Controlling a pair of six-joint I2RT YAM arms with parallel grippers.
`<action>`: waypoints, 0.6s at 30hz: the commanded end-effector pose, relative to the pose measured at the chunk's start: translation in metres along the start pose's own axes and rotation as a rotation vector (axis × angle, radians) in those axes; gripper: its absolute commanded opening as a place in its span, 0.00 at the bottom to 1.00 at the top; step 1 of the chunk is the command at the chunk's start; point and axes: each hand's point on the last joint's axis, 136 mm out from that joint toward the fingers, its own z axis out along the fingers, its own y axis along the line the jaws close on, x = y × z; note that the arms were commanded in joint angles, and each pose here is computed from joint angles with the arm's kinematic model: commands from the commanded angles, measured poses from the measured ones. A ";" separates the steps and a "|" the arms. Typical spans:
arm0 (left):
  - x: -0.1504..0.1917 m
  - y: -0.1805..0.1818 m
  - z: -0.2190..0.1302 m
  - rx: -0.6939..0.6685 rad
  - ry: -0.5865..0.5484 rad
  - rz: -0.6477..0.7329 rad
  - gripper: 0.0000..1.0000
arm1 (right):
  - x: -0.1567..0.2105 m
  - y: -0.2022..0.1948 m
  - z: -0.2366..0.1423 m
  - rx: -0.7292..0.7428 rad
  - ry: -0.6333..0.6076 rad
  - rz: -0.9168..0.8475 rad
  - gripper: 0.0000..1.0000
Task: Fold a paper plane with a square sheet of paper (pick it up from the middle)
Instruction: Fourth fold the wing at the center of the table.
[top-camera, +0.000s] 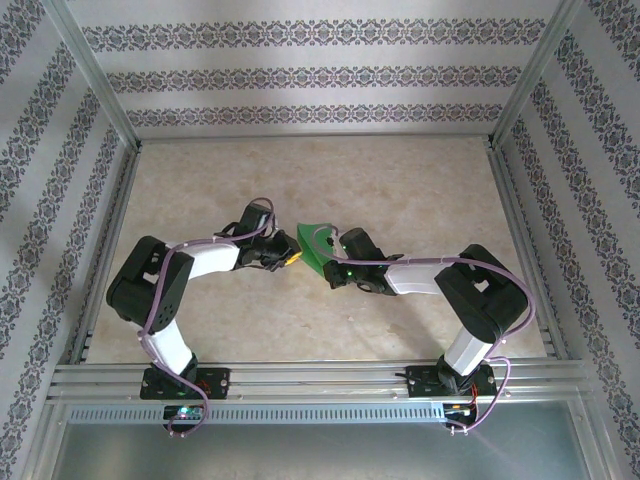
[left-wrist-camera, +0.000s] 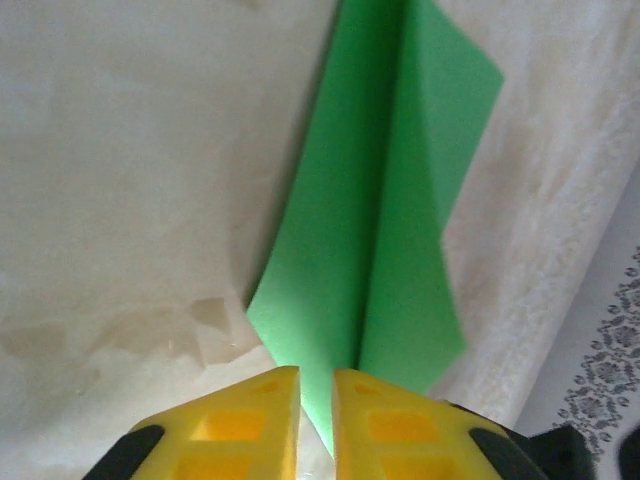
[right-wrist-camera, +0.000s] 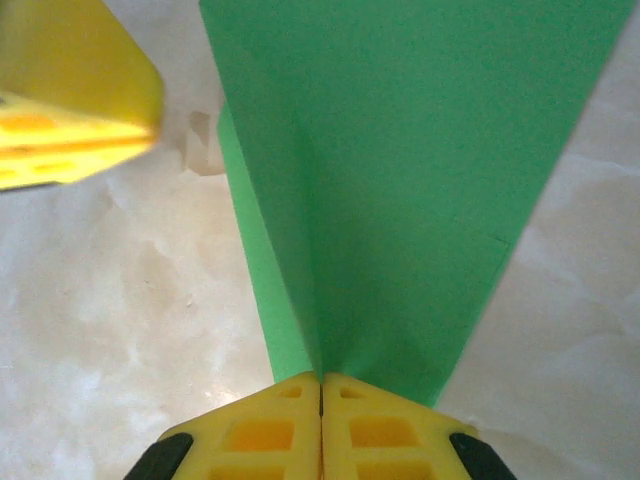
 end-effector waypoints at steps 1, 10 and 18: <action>-0.001 -0.010 0.008 0.013 0.021 0.029 0.14 | -0.005 0.009 -0.007 -0.057 -0.023 -0.009 0.08; -0.004 -0.013 0.022 0.037 0.040 0.026 0.15 | 0.003 0.008 -0.006 -0.069 0.013 -0.069 0.08; 0.001 -0.010 0.019 0.034 0.052 0.019 0.14 | 0.009 0.007 -0.011 -0.109 0.040 -0.188 0.07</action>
